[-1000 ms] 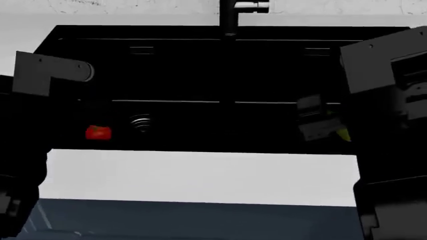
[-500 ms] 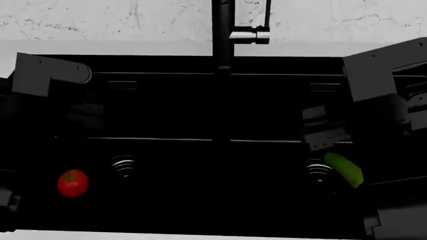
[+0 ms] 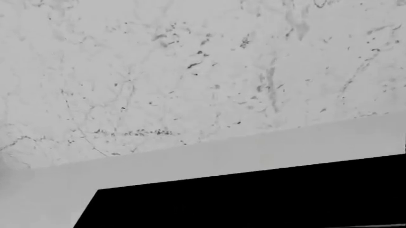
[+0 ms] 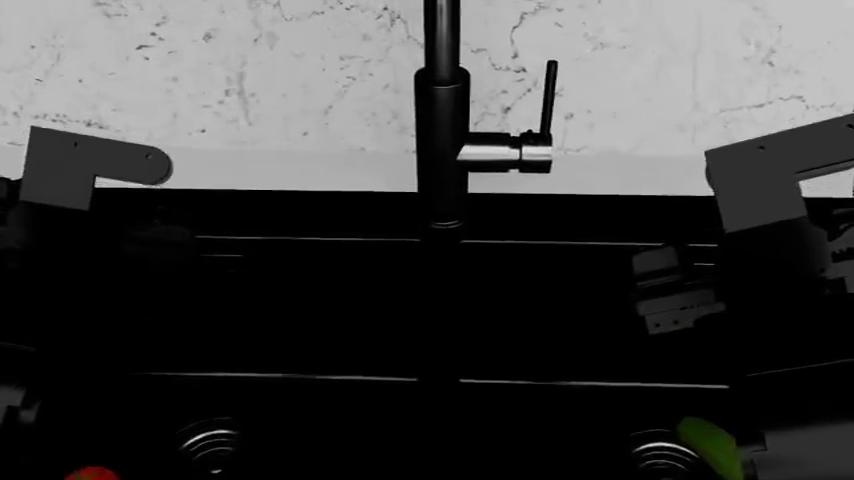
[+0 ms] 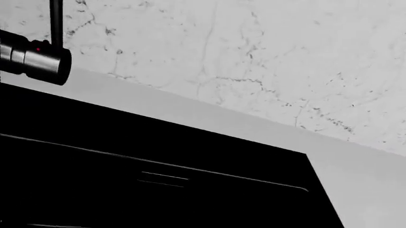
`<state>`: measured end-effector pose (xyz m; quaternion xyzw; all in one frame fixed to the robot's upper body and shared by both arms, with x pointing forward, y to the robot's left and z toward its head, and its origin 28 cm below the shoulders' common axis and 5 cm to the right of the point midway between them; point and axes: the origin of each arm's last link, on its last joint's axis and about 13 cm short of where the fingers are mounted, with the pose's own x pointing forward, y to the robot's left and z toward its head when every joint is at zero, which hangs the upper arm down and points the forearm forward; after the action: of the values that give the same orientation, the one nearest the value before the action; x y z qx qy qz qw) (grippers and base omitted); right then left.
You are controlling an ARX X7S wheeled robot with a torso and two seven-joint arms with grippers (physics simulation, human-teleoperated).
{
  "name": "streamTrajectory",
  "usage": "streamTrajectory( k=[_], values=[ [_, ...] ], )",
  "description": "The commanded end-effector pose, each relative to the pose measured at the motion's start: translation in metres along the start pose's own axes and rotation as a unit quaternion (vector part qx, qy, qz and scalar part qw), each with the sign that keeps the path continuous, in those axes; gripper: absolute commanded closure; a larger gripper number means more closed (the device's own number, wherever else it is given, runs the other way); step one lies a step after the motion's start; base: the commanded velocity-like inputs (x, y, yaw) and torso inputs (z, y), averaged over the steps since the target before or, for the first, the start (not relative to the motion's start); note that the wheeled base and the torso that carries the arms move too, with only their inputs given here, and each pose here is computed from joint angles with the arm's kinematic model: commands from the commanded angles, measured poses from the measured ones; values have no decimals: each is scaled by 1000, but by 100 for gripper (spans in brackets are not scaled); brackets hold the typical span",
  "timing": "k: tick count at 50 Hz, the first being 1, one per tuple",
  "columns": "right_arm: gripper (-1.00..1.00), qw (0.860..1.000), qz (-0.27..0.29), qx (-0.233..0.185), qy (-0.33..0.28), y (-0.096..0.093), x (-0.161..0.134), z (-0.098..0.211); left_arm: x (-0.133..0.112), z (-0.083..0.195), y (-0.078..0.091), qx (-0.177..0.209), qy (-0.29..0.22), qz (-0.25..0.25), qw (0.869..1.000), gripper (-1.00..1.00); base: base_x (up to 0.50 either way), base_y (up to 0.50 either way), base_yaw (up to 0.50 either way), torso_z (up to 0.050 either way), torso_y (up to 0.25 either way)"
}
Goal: Pick the vegetables from the sink and place them on the cutting board.
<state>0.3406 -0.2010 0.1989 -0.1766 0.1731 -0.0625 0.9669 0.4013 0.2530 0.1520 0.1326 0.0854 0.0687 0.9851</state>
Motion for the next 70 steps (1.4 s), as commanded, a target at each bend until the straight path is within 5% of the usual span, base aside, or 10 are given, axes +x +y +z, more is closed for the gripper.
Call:
streamTrajectory(
  k=[1, 13, 19, 26, 30, 38, 59, 70],
  values=[
    [-100, 1000, 9, -3, 14, -5, -5, -11, 4, -13, 6, -17, 8, 1, 1000, -100, 500, 0, 0, 0, 0],
    [-100, 998, 65, -17, 8, -11, -28, -19, -9, -15, 20, -45, 2, -72, 996, -100, 500, 0, 0, 0, 1],
    [-100, 994, 93, -47, 19, -26, -49, -15, -27, -10, 34, -3, -9, -134, 991, -100, 500, 0, 0, 0, 0],
    [-100, 969, 218, -113, 39, -42, -86, -7, -61, -11, 54, 117, -23, -313, 942, -100, 92, 0, 0, 0, 0],
    [-100, 949, 276, -126, 84, -46, -97, -16, -63, -13, 68, 168, -15, -341, 925, -100, 30, 0, 0, 0, 0],
    [-100, 924, 319, -156, 141, -55, -115, -13, -77, -23, 81, 193, 12, -397, 897, -100, 30, 0, 0, 0, 0],
    [-100, 906, 335, -191, 173, -74, -169, 29, -112, 9, 113, 278, 44, -395, 875, -100, 30, 0, 0, -1, -126],
    [-100, 911, 322, -198, 165, -80, -182, 39, -118, 13, 117, 317, 73, -393, 860, -100, 29, 0, 3, -3, -250]
  ],
)
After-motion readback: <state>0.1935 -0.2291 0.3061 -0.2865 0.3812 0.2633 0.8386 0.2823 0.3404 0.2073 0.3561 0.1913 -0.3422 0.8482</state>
